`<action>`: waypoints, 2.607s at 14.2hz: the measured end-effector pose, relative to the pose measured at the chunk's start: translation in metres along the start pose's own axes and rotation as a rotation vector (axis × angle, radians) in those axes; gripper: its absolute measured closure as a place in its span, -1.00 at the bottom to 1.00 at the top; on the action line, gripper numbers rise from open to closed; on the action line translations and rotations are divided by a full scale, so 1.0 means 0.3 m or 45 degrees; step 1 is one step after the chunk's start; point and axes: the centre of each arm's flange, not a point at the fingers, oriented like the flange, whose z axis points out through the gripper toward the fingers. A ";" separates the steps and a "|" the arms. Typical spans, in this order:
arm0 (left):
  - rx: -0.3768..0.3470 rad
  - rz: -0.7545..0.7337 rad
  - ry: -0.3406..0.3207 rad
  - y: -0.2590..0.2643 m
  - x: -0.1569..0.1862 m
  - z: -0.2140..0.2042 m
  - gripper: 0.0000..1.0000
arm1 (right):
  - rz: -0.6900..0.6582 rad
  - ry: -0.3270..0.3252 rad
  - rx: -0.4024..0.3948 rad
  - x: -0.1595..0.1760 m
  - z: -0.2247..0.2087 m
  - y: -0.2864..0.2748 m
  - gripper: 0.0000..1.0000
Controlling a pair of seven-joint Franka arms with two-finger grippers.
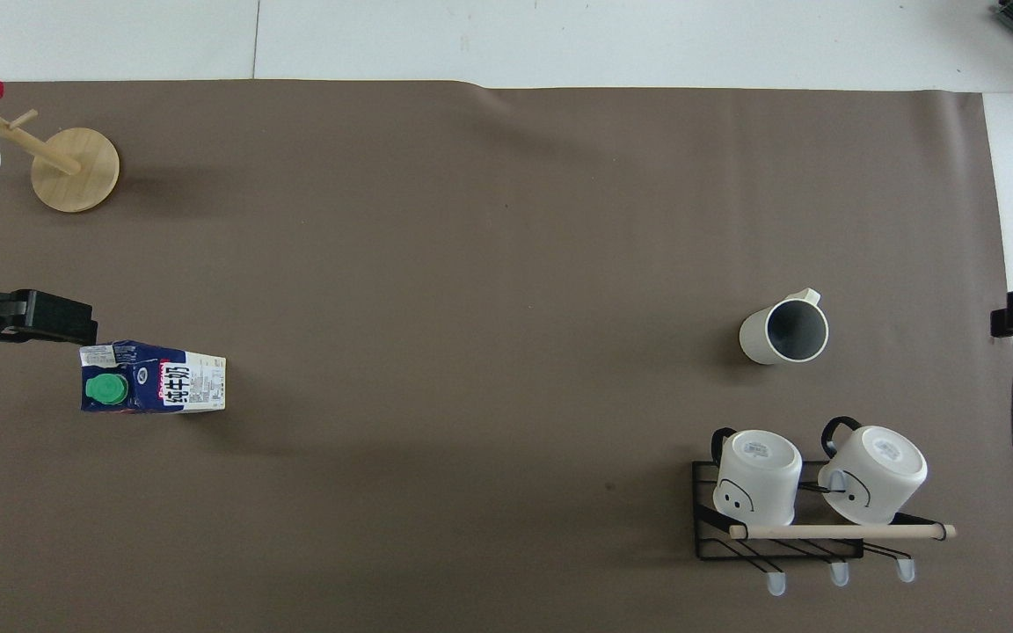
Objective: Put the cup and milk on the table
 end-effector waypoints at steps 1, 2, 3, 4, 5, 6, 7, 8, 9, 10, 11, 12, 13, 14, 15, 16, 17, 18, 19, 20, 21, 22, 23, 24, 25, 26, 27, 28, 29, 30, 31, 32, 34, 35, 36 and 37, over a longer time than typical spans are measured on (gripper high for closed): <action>0.000 0.000 0.000 0.000 0.000 0.000 -1.00 | 0.000 0.000 0.000 0.000 0.000 0.000 -1.00; 0.000 0.000 0.000 0.000 0.000 0.000 -1.00 | 0.000 -0.001 0.000 0.000 0.001 0.000 -1.00; 0.000 0.000 0.000 0.000 0.000 0.000 -1.00 | 0.000 -0.001 0.000 0.000 0.001 0.000 -1.00; 0.000 0.000 0.000 0.000 0.000 0.000 -1.00 | 0.000 -0.001 0.000 0.000 0.001 0.000 -1.00; 0.000 0.000 0.000 0.000 0.000 0.000 -1.00 | 0.000 -0.001 0.000 0.000 0.001 0.000 -1.00; 0.000 0.000 0.000 0.000 0.000 0.000 -1.00 | 0.000 -0.001 0.000 0.000 0.002 -0.001 -1.00; 0.000 0.000 0.000 0.000 0.000 0.000 -1.00 | 0.000 -0.002 0.000 0.001 0.003 -0.001 -1.00; 0.000 0.000 0.000 0.000 0.000 0.000 -1.00 | 0.000 -0.005 -0.001 0.003 0.007 0.000 -1.00; 0.000 0.000 0.000 0.000 0.000 0.000 -1.00 | 0.001 -0.013 -0.003 0.009 0.017 -0.001 -1.00; 0.000 0.000 0.000 0.000 0.000 0.000 -1.00 | 0.001 -0.017 -0.004 0.017 0.028 -0.002 -1.00; 0.000 0.000 0.000 0.000 0.000 0.000 -1.00 | 0.001 -0.019 -0.005 0.021 0.032 -0.003 -1.00; 0.000 0.000 0.000 0.000 0.000 0.000 -1.00 | 0.001 -0.019 -0.004 0.022 0.033 -0.003 -1.00; 0.000 0.000 0.000 0.000 0.000 0.000 -1.00 | 0.001 -0.017 -0.004 0.021 0.031 -0.002 -1.00; 0.000 0.000 0.000 0.000 0.000 0.000 -1.00 | 0.003 -0.014 -0.003 0.020 0.027 0.001 -1.00; 0.000 0.000 0.000 0.000 0.000 0.000 -1.00 | 0.006 -0.011 -0.003 0.018 0.023 0.005 -1.00; 0.000 0.000 0.000 0.000 0.000 0.000 -1.00 | 0.007 -0.008 -0.002 0.015 0.019 0.007 -1.00; 0.000 0.000 0.000 0.000 0.000 0.000 -1.00 | 0.005 -0.007 -0.002 0.013 0.016 0.005 -1.00; 0.000 0.000 0.000 0.000 0.000 0.000 -1.00 | 0.003 -0.008 -0.002 0.011 0.015 0.002 -1.00; 0.000 0.000 0.000 0.000 0.000 0.000 -1.00 | 0.000 -0.008 -0.002 0.008 0.012 -0.002 -1.00; 0.000 0.000 0.000 0.000 0.000 0.000 -1.00 | -0.004 -0.006 -0.002 0.006 0.010 -0.006 -1.00; 0.000 0.000 0.000 0.000 0.000 0.000 -1.00 | -0.008 -0.005 -0.002 0.006 0.009 -0.012 -1.00; 0.000 0.000 0.000 0.000 0.000 0.000 -1.00 | -0.014 -0.008 -0.003 0.005 0.013 -0.021 -1.00; 0.000 0.000 0.000 0.000 0.000 0.000 -1.00 | -0.023 -0.011 -0.002 0.008 0.023 -0.034 -1.00; 0.000 0.000 0.000 0.000 0.000 0.000 -1.00 | -0.042 -0.001 -0.002 0.018 0.045 -0.062 -1.00; 0.000 0.000 0.000 0.000 0.000 0.000 -1.00 | -0.065 0.019 0.000 0.032 0.073 -0.097 -1.00; 0.000 0.000 0.000 0.000 0.000 0.000 -1.00 | -0.090 0.038 0.002 0.046 0.104 -0.135 -1.00; 0.000 0.000 0.000 0.000 0.000 0.000 -1.00 | -0.111 0.053 0.003 0.062 0.134 -0.171 -1.00; 0.000 0.000 0.000 0.000 0.000 0.000 -1.00 | -0.128 0.063 0.004 0.081 0.165 -0.202 -1.00; 0.000 0.000 0.000 0.000 0.000 0.000 -1.00 | -0.138 0.064 0.003 0.102 0.200 -0.224 -1.00; 0.000 0.000 0.000 0.000 0.000 0.000 -1.00 | -0.141 0.061 0.001 0.126 0.238 -0.235 -1.00; 0.000 0.000 0.000 0.000 0.000 0.000 -1.00 | -0.142 0.059 -0.001 0.151 0.278 -0.241 -1.00; 0.000 0.000 0.000 0.000 0.000 0.000 -1.00 | -0.144 0.061 -0.002 0.173 0.319 -0.250 -1.00; 0.000 0.000 0.000 0.000 0.000 0.000 -1.00 | -0.129 0.055 -0.004 0.202 0.418 -0.271 -1.00; 0.000 0.000 0.000 0.000 0.000 0.000 -1.00 | -0.114 0.047 -0.005 0.205 0.476 -0.283 -1.00; 0.000 0.000 0.000 0.000 0.000 0.000 -1.00 | -0.102 0.046 -0.005 0.204 0.534 -0.299 -1.00; 0.000 0.000 0.000 0.000 0.000 0.000 -1.00 | -0.091 0.053 -0.003 0.200 0.590 -0.318 -1.00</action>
